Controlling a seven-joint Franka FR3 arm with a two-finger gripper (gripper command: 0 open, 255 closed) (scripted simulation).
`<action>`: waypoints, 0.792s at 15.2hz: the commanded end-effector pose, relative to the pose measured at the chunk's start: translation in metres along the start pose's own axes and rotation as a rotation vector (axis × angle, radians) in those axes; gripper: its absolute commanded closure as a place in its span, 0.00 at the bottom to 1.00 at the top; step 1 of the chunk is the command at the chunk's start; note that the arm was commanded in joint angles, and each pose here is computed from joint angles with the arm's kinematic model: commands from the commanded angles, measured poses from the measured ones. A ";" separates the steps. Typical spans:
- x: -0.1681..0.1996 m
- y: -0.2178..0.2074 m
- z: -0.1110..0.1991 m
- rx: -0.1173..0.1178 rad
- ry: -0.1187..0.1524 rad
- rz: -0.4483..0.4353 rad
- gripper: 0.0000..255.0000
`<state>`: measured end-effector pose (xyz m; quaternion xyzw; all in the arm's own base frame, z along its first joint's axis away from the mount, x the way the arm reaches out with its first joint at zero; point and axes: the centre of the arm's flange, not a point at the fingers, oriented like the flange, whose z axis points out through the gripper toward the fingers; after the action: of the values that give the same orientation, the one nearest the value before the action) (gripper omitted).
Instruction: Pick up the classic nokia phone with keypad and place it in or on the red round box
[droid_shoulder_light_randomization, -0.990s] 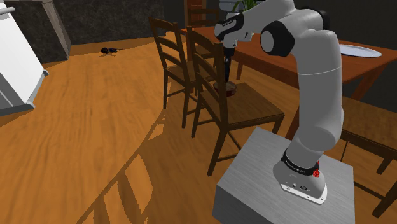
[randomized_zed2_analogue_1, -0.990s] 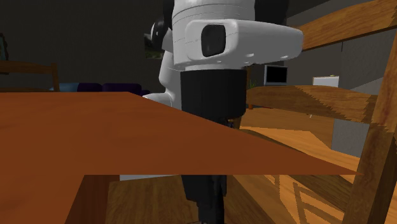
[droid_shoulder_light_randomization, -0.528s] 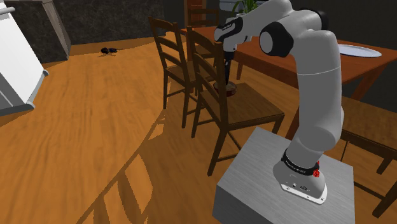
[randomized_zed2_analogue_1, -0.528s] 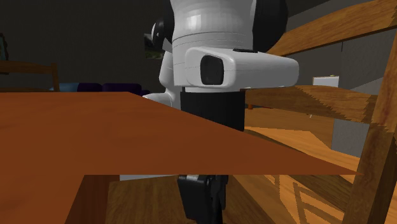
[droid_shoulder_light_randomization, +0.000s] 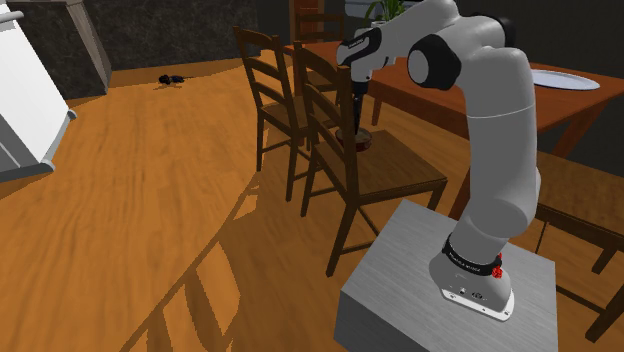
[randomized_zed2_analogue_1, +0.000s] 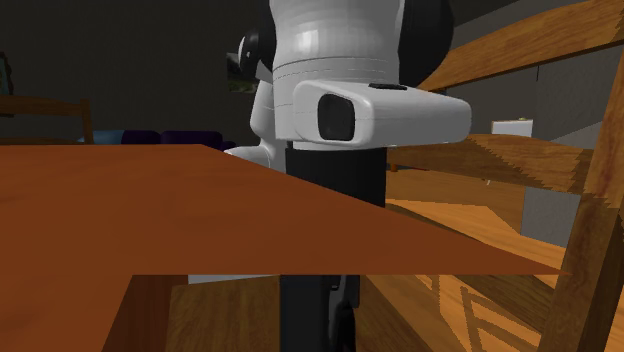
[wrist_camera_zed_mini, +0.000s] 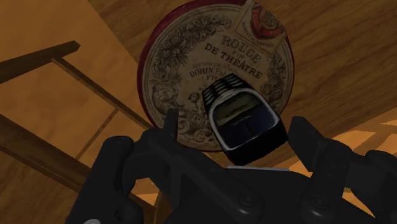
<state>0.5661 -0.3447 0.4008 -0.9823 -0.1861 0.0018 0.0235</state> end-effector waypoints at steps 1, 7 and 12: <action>-0.002 0.002 -0.002 -0.005 0.002 0.003 0.00; -0.002 0.001 -0.053 -0.005 0.002 0.003 0.00; -0.002 0.001 -0.053 -0.005 0.002 0.003 0.00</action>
<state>0.5673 -0.3438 0.4497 -0.9817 -0.1886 0.0022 0.0254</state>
